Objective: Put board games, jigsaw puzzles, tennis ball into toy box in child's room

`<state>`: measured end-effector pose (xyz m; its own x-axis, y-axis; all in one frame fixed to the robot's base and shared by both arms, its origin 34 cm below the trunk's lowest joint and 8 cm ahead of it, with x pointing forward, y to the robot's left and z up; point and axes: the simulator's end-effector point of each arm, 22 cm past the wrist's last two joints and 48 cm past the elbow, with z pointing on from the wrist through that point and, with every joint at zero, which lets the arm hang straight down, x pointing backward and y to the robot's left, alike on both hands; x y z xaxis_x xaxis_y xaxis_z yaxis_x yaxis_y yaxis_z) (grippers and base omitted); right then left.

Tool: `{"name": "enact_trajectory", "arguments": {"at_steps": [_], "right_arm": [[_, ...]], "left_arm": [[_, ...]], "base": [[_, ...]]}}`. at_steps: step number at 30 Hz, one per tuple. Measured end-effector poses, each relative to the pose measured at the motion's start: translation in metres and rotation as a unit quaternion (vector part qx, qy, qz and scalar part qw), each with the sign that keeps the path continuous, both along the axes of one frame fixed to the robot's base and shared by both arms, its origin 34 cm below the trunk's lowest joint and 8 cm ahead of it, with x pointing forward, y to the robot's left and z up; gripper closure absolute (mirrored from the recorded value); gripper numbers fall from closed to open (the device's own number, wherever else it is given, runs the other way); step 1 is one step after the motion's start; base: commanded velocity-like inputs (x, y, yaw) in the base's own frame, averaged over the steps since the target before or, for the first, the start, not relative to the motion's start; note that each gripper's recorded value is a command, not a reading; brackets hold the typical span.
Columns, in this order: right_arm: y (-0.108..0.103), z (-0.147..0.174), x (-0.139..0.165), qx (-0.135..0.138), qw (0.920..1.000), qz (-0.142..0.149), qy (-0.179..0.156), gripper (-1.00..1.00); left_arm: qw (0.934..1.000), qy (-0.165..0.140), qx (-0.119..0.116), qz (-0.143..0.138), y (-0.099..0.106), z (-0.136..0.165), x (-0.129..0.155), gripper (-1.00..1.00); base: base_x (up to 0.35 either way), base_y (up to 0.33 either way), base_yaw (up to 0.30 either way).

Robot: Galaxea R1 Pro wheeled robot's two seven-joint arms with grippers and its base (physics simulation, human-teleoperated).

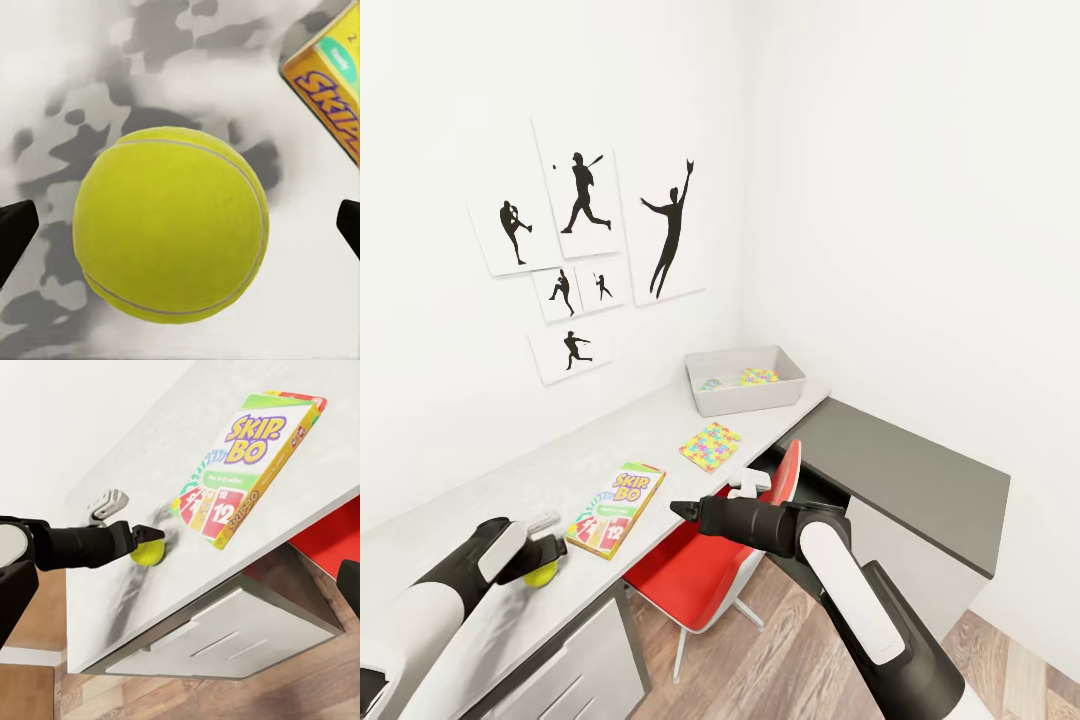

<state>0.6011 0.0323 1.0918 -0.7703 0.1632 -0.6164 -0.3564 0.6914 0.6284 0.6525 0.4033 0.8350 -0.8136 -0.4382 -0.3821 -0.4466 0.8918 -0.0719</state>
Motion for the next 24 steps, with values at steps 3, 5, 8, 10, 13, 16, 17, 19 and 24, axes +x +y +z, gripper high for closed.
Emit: {"name": "enact_trajectory", "arguments": {"at_steps": [3,5,8,10,13,16,17,19,24], "right_arm": [[0.0002,0.0000,-0.0001,0.000,1.0000,0.000,0.000,-1.00],[0.0001,0.0000,-0.0001,0.000,1.0000,0.000,0.000,-1.00],[0.0001,0.0000,-0.0001,0.000,1.0000,0.000,0.000,-1.00],[0.0001,-0.0001,-0.0001,0.000,1.0000,0.000,0.000,-1.00],[0.0000,0.0000,-0.0001,0.000,1.0000,0.000,0.000,-1.00],[0.0000,0.0000,0.0000,0.000,1.0000,0.000,0.000,-1.00],[0.0000,0.0000,0.0000,0.000,1.0000,0.000,0.000,-1.00],[0.0000,0.0000,0.0000,0.000,1.0000,0.000,0.000,-1.00],[0.0002,0.0000,-0.0002,0.000,1.0000,0.000,0.000,-1.00]], "left_arm": [[1.0000,0.004,-0.002,-0.002,-0.0019,-0.0008,-0.0013,-1.00],[1.0000,0.005,-0.002,-0.002,-0.0024,-0.0010,-0.0016,-1.00],[1.0000,0.005,-0.003,-0.003,-0.0030,-0.0012,-0.0018,-1.00],[1.0000,0.006,-0.003,-0.003,-0.0030,-0.0013,-0.0019,-1.00],[1.0000,0.006,-0.003,-0.003,-0.0036,-0.0014,-0.0020,-1.00],[1.0000,0.006,-0.003,-0.003,-0.0039,-0.0015,-0.0020,-1.00],[1.0000,0.006,-0.003,-0.003,-0.0040,-0.0015,-0.0020,-1.00],[1.0000,0.006,-0.003,-0.003,-0.0040,-0.0015,-0.0020,-1.00],[1.0000,0.006,-0.003,-0.003,-0.0039,-0.0014,-0.0019,-1.00]], "base": [[0.000,0.000,0.000],[0.000,0.000,0.000],[0.000,0.000,0.000],[0.000,0.000,0.000],[0.000,0.000,0.000],[0.000,0.000,0.000],[0.000,0.000,0.000],[0.000,0.000,0.000],[0.000,0.000,0.000]]}}
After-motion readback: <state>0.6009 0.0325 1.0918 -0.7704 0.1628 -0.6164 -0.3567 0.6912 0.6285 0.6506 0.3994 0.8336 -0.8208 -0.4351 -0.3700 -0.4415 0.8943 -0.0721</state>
